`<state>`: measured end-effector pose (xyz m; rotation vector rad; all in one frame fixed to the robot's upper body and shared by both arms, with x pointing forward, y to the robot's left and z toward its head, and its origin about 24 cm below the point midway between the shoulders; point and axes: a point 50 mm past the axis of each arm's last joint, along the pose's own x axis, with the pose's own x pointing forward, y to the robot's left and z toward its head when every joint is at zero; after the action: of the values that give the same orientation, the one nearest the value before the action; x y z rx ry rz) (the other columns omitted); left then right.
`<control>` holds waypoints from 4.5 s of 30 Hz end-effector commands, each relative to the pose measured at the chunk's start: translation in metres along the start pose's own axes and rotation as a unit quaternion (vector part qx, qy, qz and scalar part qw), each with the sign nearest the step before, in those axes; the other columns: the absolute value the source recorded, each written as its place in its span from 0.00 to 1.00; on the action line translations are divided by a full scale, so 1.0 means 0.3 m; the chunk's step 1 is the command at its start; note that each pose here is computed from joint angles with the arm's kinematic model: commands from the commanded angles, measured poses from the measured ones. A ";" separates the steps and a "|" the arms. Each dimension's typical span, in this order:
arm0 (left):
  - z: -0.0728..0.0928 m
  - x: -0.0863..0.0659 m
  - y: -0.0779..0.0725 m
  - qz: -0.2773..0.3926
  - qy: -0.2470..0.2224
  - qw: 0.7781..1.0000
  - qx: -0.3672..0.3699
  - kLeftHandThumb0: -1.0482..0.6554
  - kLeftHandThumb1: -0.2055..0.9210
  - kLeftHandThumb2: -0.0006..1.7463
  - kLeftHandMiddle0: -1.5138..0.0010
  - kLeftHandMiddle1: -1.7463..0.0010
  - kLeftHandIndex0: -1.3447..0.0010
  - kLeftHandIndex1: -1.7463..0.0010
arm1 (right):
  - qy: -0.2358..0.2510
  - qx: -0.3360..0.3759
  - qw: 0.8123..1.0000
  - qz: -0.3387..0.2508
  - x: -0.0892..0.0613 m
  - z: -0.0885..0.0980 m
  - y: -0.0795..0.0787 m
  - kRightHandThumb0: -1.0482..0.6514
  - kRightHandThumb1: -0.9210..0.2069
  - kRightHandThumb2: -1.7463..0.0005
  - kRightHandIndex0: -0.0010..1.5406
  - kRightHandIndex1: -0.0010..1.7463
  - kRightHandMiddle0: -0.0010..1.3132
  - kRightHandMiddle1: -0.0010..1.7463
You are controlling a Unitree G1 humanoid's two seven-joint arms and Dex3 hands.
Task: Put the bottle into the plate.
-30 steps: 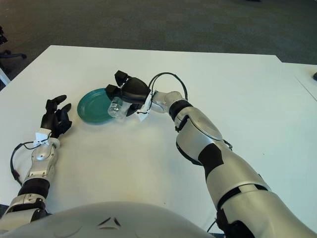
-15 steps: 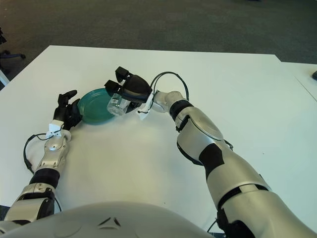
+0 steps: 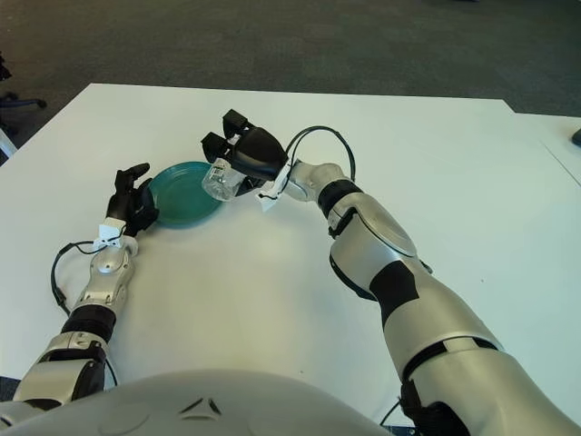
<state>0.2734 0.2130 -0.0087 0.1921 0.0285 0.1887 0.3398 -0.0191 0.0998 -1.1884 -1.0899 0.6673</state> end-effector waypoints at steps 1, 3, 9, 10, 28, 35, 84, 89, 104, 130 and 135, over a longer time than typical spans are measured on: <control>-0.023 -0.006 -0.012 -0.009 0.018 1.000 0.003 0.12 1.00 0.48 0.72 0.86 0.98 0.40 | -0.003 -0.003 1.000 -0.011 0.028 -0.001 -0.025 0.40 0.39 0.34 0.87 1.00 0.84 1.00; -0.024 -0.004 -0.012 -0.010 0.018 1.000 0.004 0.12 1.00 0.48 0.72 0.86 0.98 0.40 | -0.002 -0.001 1.000 -0.009 0.029 0.000 -0.023 0.39 0.39 0.34 0.87 1.00 0.84 1.00; -0.027 -0.002 -0.013 -0.012 0.018 1.000 0.005 0.11 1.00 0.47 0.71 0.86 0.98 0.40 | 0.001 0.002 1.000 -0.005 0.030 0.000 -0.022 0.40 0.37 0.34 0.86 1.00 0.82 1.00; -0.027 -0.002 -0.013 -0.012 0.018 1.000 0.005 0.11 1.00 0.47 0.72 0.86 0.98 0.40 | 0.001 0.002 1.000 -0.005 0.030 0.000 -0.022 0.40 0.37 0.35 0.85 1.00 0.82 1.00; -0.023 0.000 -0.027 -0.037 0.003 0.999 0.011 0.13 1.00 0.48 0.73 0.87 0.98 0.40 | 0.010 0.002 1.000 -0.016 0.047 0.002 -0.027 0.39 0.39 0.34 0.88 1.00 0.84 1.00; -0.021 0.000 -0.071 -0.047 0.005 0.999 0.020 0.12 1.00 0.50 0.74 0.88 0.98 0.40 | 0.013 0.004 1.000 -0.027 0.054 0.002 -0.034 0.39 0.40 0.32 0.88 1.00 0.84 1.00; 0.028 -0.074 -0.236 -0.103 -0.015 0.992 0.066 0.10 1.00 0.56 0.74 0.72 1.00 0.42 | 0.021 0.005 0.998 -0.056 0.055 -0.026 -0.084 0.38 0.37 0.36 0.87 1.00 0.84 1.00; 0.031 -0.084 -0.228 -0.102 -0.016 0.992 0.072 0.09 1.00 0.56 0.76 0.60 0.99 0.40 | 0.024 0.009 0.998 -0.056 0.053 -0.026 -0.082 0.39 0.37 0.36 0.86 1.00 0.82 1.00; 0.011 -0.098 -0.138 -0.015 -0.014 0.998 0.061 0.11 1.00 0.53 0.76 0.51 0.97 0.35 | 0.039 0.019 0.998 -0.046 0.032 -0.036 -0.068 0.39 0.37 0.36 0.85 1.00 0.81 1.00; 0.018 -0.110 -0.056 0.123 -0.034 0.992 0.014 0.13 1.00 0.41 0.79 0.70 0.90 0.35 | 0.061 0.033 0.998 -0.012 0.010 -0.048 -0.046 0.39 0.40 0.33 0.84 1.00 0.82 1.00; 0.021 -0.122 -0.052 0.129 -0.033 0.991 0.009 0.13 1.00 0.40 0.80 0.75 0.91 0.35 | 0.064 0.034 0.997 -0.004 0.004 -0.052 -0.043 0.39 0.40 0.33 0.84 1.00 0.81 1.00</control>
<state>0.2482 0.1873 0.0014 0.2223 -0.0994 0.4213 0.3512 -0.0215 0.1148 -1.1476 -0.9872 0.6168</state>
